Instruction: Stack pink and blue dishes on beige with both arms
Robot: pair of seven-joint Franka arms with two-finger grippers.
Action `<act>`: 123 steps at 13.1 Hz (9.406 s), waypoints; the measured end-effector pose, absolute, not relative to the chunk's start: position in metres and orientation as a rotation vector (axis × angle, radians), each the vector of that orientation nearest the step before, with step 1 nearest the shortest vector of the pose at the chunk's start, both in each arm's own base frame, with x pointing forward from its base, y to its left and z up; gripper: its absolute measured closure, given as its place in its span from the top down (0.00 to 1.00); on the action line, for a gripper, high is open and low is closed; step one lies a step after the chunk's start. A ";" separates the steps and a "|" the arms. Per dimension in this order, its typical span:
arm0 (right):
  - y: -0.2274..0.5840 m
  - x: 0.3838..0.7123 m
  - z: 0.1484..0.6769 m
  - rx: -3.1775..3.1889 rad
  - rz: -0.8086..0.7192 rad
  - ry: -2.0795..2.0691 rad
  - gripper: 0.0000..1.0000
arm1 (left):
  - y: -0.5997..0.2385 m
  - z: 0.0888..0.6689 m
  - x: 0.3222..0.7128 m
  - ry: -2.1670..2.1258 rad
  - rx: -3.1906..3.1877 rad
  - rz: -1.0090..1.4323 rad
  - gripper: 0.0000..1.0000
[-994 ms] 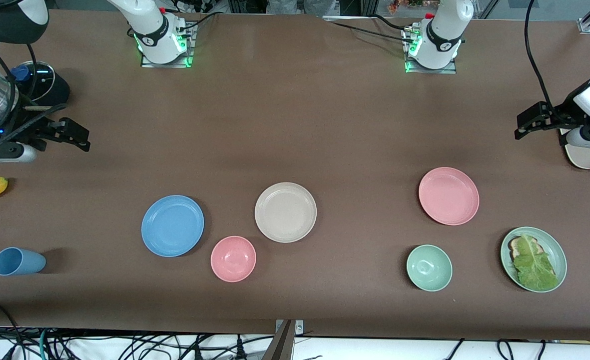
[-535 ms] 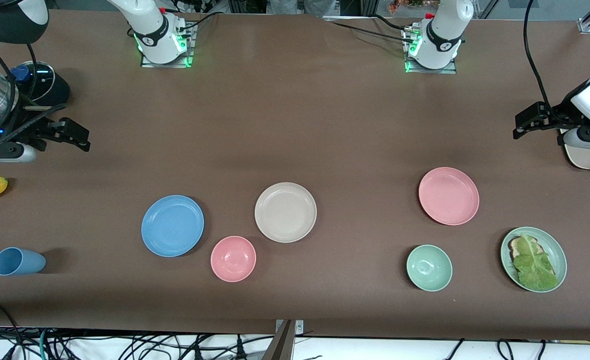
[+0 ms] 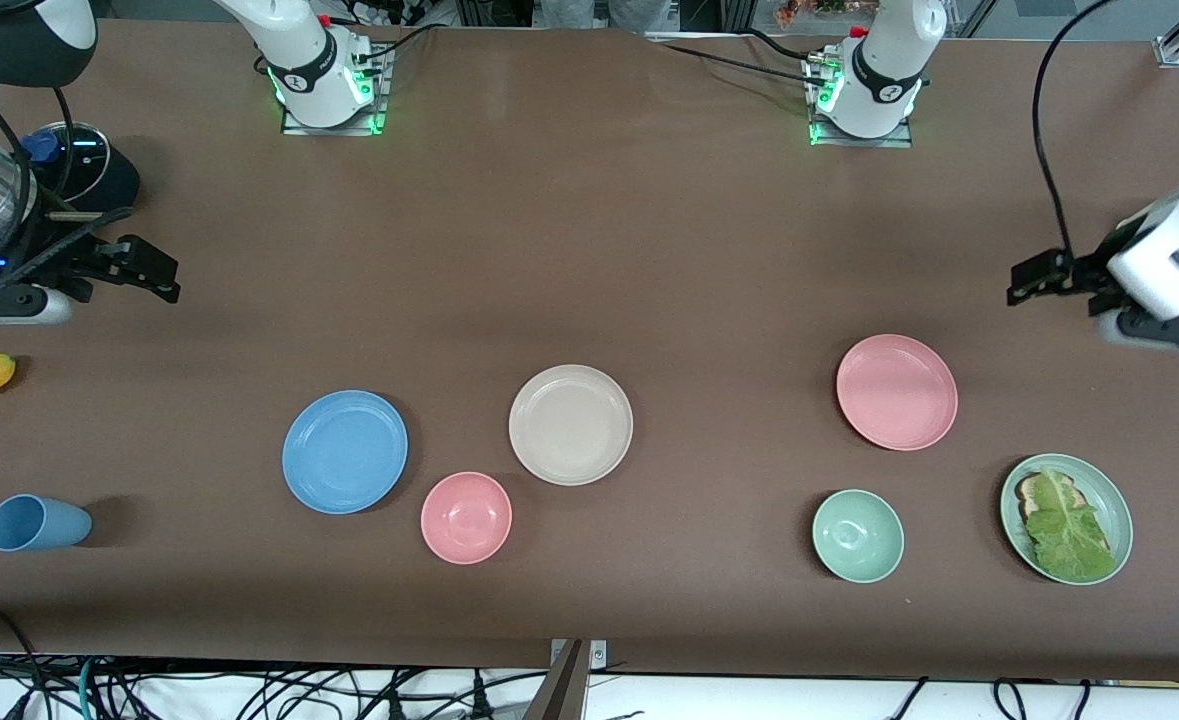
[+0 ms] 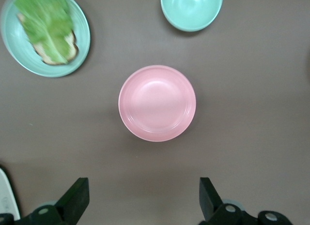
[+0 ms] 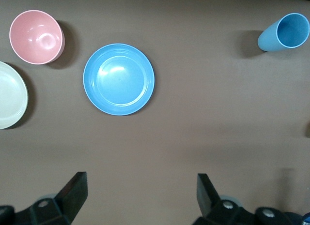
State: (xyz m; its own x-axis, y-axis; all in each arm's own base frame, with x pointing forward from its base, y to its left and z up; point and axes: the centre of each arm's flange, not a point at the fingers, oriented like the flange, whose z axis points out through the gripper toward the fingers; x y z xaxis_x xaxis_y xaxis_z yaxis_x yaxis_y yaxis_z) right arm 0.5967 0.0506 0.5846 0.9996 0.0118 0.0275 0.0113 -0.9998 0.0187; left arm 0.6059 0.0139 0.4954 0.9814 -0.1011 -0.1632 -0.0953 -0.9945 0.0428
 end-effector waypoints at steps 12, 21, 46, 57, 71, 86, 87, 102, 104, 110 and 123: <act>0.036 0.609 0.590 3.122 0.182 -0.024 1.00 | 0.083 0.243 0.617 -0.107 3.087 -0.204 1.00; 0.044 0.613 0.572 3.123 0.113 0.017 1.00 | 0.084 0.179 0.589 -0.102 3.086 -0.206 0.62; 0.030 0.680 0.194 3.146 0.048 0.063 0.81 | -0.340 0.277 0.654 0.458 2.749 -0.289 0.06; 0.041 0.695 0.221 3.163 0.007 0.083 0.07 | -0.330 0.260 0.674 0.589 2.738 -0.208 0.59; 0.257 0.694 0.361 3.181 -0.030 0.001 0.04 | -0.008 0.292 0.701 0.324 2.940 -0.483 1.00; 0.385 0.657 0.268 3.222 0.099 -0.210 0.04 | -0.001 0.553 0.590 0.046 3.186 -0.083 1.00; 0.385 0.657 0.268 3.222 0.101 -0.211 0.09 | 0.000 0.568 0.579 0.051 3.190 -0.046 1.00; 0.233 0.702 0.394 3.119 0.093 -0.214 1.00 | 0.019 0.569 0.556 0.133 3.092 -0.029 1.00; 0.204 0.689 0.443 3.099 0.039 -0.170 1.00 | 0.019 0.571 0.556 0.132 3.092 -0.020 1.00; 0.143 0.628 0.516 3.124 -0.002 -0.112 1.00 | 0.015 0.579 0.556 0.121 3.093 0.024 1.00; 0.060 0.579 0.578 3.144 -0.061 -0.018 1.00 | 0.007 0.588 0.555 0.091 3.105 0.047 1.00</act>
State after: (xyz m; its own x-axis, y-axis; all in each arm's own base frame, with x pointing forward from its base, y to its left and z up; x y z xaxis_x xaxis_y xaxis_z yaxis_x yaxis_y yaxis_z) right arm 0.5789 0.0596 0.5784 0.9992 -0.0117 -0.0387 -0.0118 -0.9999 -0.0025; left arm 0.5548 0.0066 0.5878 0.9978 0.0592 0.0295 0.0581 -0.9977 0.0356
